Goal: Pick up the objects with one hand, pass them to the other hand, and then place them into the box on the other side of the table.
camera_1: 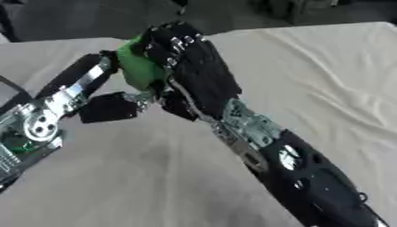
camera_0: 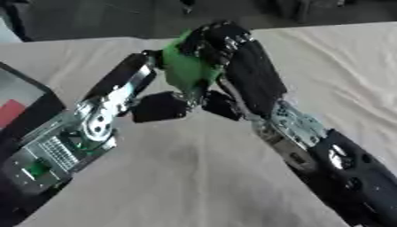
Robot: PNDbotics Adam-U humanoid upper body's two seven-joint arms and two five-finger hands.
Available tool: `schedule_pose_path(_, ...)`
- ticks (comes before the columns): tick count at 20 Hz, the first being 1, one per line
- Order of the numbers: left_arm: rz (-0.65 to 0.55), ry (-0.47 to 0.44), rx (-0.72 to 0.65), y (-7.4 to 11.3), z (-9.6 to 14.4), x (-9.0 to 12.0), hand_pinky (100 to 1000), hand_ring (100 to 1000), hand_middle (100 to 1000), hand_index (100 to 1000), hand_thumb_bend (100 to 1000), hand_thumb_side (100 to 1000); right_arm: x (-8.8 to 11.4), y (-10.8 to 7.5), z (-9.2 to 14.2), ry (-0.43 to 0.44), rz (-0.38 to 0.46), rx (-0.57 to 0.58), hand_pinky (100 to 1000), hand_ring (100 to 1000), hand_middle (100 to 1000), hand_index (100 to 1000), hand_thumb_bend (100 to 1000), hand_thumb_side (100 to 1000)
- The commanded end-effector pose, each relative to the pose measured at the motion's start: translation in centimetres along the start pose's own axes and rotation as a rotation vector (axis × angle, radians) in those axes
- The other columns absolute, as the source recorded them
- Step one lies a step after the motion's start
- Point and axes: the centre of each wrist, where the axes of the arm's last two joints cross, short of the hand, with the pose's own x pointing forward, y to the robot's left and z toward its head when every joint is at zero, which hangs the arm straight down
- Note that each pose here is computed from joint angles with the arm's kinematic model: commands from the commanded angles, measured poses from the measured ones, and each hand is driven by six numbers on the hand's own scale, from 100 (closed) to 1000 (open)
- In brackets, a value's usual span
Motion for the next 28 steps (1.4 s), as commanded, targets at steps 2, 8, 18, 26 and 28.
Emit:
schedule_pose_path(2,-0.004,0.03,0.057,1.3,-0.4,-0.4,886,790,569,576,100,278,1.0,-1.1,-1.5,-0.052,-0.013,-0.06,645,606,512,652,100,100)
schedule_pose_path(8,0.014,0.036,0.051,1.3,-0.4,-0.7,851,756,534,481,100,281,0.7,-1.0,-1.3,-0.033,0.004,-0.049,668,620,531,665,100,100)
schedule_pose_path(18,0.036,0.018,0.042,1.6,0.1,-1.2,821,712,495,392,100,267,-1.0,-0.5,-0.1,0.063,0.187,0.106,841,821,767,872,591,100)
schedule_pose_path(26,0.04,0.051,0.075,1.6,-0.2,-2.0,811,695,479,377,100,264,-1.0,-0.5,-0.1,0.083,0.266,0.222,903,870,813,964,658,100)
schedule_pose_path(28,0.04,0.058,0.084,1.6,-0.3,-2.2,810,694,477,376,100,265,-1.0,-0.6,-0.2,0.078,0.264,0.232,906,871,815,966,647,100)
